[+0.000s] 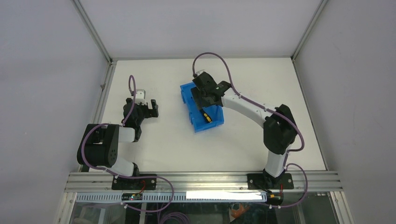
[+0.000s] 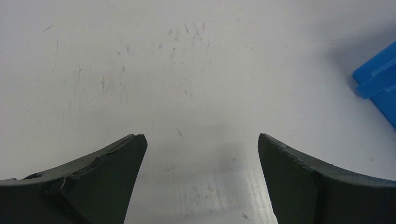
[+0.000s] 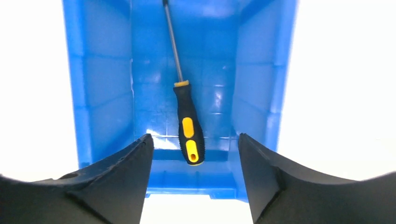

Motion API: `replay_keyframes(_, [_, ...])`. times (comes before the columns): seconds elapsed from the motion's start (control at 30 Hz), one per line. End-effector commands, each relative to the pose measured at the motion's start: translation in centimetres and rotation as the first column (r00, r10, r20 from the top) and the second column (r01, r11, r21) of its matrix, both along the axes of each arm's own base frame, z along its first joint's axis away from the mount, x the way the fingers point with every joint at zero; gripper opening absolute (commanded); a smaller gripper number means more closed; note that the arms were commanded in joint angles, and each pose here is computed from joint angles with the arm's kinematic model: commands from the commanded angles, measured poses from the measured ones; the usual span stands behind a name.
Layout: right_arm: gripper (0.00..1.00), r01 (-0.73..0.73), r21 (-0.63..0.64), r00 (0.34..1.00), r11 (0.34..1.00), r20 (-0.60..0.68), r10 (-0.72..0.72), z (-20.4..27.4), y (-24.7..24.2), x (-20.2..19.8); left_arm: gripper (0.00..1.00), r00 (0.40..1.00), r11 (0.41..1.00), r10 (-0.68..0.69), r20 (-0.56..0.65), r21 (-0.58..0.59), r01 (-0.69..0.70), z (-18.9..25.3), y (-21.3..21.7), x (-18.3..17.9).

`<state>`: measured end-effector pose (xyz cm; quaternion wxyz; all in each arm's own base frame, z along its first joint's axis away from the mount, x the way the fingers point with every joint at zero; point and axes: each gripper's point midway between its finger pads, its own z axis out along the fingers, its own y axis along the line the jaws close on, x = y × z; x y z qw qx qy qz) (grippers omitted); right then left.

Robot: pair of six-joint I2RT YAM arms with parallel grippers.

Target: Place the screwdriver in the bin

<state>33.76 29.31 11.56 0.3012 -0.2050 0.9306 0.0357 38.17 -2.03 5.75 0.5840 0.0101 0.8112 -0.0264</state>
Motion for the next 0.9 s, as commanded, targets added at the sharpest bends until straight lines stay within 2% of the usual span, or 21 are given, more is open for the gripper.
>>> replay_keyframes(0.0, [0.74, 0.052, 0.067, 0.973, 0.996, 0.22, -0.066, 9.3, -2.5, 1.3, 0.99, 0.997, 1.0, 0.012, 0.07, -0.012, -0.011, 2.2, 0.1, 1.2])
replay_keyframes(0.1, [0.82, 0.112, 0.06, 0.964, 0.992, 0.235, -0.123, 10.2, -6.3, 1.8, 0.99, 0.997, 1.0, 0.013, 0.07, -0.012, -0.012, 2.2, 0.1, 1.2])
replay_keyframes(0.3, [0.86, 0.34, 0.052, 0.916, 0.939, 0.21, -0.343, 10.1, -17.3, 2.6, 0.99, 0.997, 1.0, 0.013, 0.07, -0.012, -0.012, 2.2, 0.1, 1.2])
replay_keyframes(0.47, [0.92, 0.536, 0.068, 0.816, 0.841, 0.214, -0.537, 9.5, -25.9, 2.0, 0.99, 0.997, 1.0, 0.014, 0.07, -0.012, -0.013, 2.2, 0.1, 1.2])
replay_keyframes(0.5, [0.97, 0.558, 0.078, 0.801, 0.826, 0.211, -0.561, 9.3, -27.0, 1.7, 0.99, 0.998, 1.0, 0.014, 0.069, -0.013, -0.013, 2.2, 0.1, 1.2])
replay_keyframes(0.63, [0.99, 0.642, 0.096, 0.736, 0.761, 0.201, -0.647, 8.4, -29.8, 0.7, 0.99, 0.998, 1.0, 0.013, 0.069, -0.012, -0.012, 2.2, 0.1, 1.2])
replay_keyframes(0.87, [0.99, 0.653, 0.12, 0.723, 0.748, 0.196, -0.663, 7.9, -30.0, 0.4, 0.99, 0.998, 1.0, 0.012, 0.069, -0.013, -0.011, 2.2, 0.1, 1.2])
